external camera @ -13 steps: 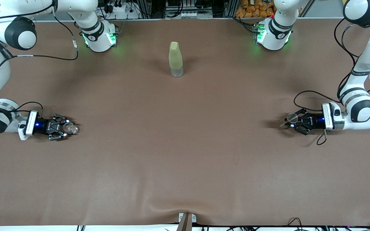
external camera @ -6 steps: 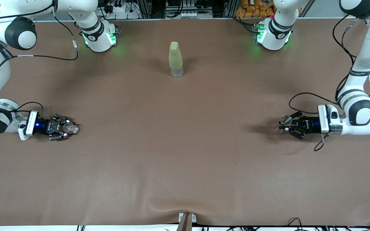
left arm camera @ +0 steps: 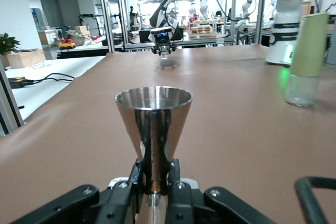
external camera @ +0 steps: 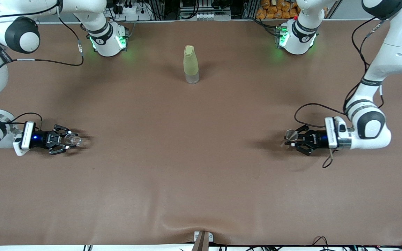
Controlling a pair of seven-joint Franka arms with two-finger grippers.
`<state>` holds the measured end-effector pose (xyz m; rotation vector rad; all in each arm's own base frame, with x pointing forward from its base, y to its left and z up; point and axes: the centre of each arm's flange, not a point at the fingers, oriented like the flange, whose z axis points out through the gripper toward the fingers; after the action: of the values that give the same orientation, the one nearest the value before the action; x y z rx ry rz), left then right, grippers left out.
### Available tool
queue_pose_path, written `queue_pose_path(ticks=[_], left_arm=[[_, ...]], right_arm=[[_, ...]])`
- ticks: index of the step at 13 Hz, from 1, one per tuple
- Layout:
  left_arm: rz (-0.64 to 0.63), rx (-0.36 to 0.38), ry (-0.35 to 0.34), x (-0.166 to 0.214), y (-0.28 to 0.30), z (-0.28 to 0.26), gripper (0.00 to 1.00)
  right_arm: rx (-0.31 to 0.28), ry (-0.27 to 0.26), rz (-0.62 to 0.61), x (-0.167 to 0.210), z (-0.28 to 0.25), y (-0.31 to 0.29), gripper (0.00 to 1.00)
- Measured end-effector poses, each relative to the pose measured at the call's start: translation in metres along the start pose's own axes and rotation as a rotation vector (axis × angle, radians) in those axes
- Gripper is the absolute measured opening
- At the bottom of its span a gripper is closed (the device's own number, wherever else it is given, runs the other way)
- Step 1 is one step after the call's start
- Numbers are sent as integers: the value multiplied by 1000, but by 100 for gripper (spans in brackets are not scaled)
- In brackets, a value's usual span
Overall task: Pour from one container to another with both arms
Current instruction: 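Lift the beaker with the right gripper while the left gripper lifts the jigger, then carry the beaker and jigger toward each other at the table's middle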
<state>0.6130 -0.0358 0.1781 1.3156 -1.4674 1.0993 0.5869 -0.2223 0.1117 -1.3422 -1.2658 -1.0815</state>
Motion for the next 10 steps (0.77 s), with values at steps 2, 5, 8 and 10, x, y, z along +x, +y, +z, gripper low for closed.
queue_pose_path(ticks=[2, 5, 8, 10], left_arm=[[-2, 27, 5, 3, -1, 30, 21], [-21, 62, 21, 9, 1, 79, 21], [-23, 88, 25, 14, 4, 123, 21], [-27, 118, 41, 19, 7, 152, 21]], right_arm=[[24, -1, 1, 22, 8, 9, 50], [60, -7, -12, 50, 32, 24, 50], [66, 9, 23, 68, 54, 37, 50], [73, 16, 30, 79, 68, 44, 50]])
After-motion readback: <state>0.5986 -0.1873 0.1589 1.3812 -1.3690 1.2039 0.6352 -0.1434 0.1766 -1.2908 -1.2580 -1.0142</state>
